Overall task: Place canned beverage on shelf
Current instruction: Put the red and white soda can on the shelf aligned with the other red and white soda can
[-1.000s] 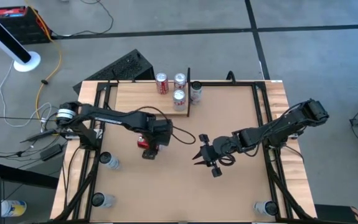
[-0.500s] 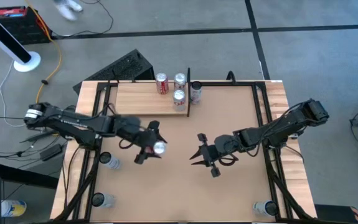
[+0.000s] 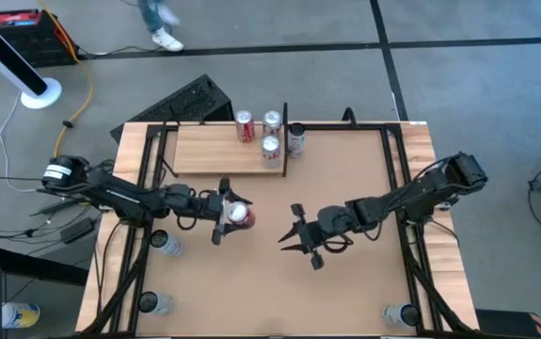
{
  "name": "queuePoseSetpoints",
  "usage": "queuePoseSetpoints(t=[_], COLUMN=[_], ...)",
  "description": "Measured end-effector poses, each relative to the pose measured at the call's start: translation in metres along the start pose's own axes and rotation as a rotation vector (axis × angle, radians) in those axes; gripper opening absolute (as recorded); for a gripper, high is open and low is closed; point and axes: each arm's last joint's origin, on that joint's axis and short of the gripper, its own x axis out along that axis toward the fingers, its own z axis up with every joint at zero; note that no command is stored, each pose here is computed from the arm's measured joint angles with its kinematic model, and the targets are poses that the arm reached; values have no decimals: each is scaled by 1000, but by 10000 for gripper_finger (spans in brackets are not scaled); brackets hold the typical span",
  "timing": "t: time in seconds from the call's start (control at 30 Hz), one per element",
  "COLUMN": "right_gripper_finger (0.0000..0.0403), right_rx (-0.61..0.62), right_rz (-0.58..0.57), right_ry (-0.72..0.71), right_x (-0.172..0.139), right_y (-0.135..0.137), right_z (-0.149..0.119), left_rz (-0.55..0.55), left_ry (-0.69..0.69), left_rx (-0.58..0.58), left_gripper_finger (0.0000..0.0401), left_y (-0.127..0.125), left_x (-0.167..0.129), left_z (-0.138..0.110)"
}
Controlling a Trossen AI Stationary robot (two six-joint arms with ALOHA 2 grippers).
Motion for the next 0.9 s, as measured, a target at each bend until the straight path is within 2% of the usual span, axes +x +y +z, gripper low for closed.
queuePoseSetpoints(t=[0.2, 0.6, 0.9], right_gripper_finger=[120, 120, 120], right_rx=[13, 56, 170], right_rz=[-19, -31, -33], right_ry=[-22, 1, 8], right_x=[14, 22, 22], right_y=[-4, -9, -8], right_z=[-9, -19, -20], left_rz=[10, 1, 10], left_ry=[39, 67, 75], left_rx=[-24, -28, -20], left_gripper_finger=[323, 324, 324], left_y=[0, 0, 0], left_x=[5, 7, 7], left_z=[-10, -16, -17])
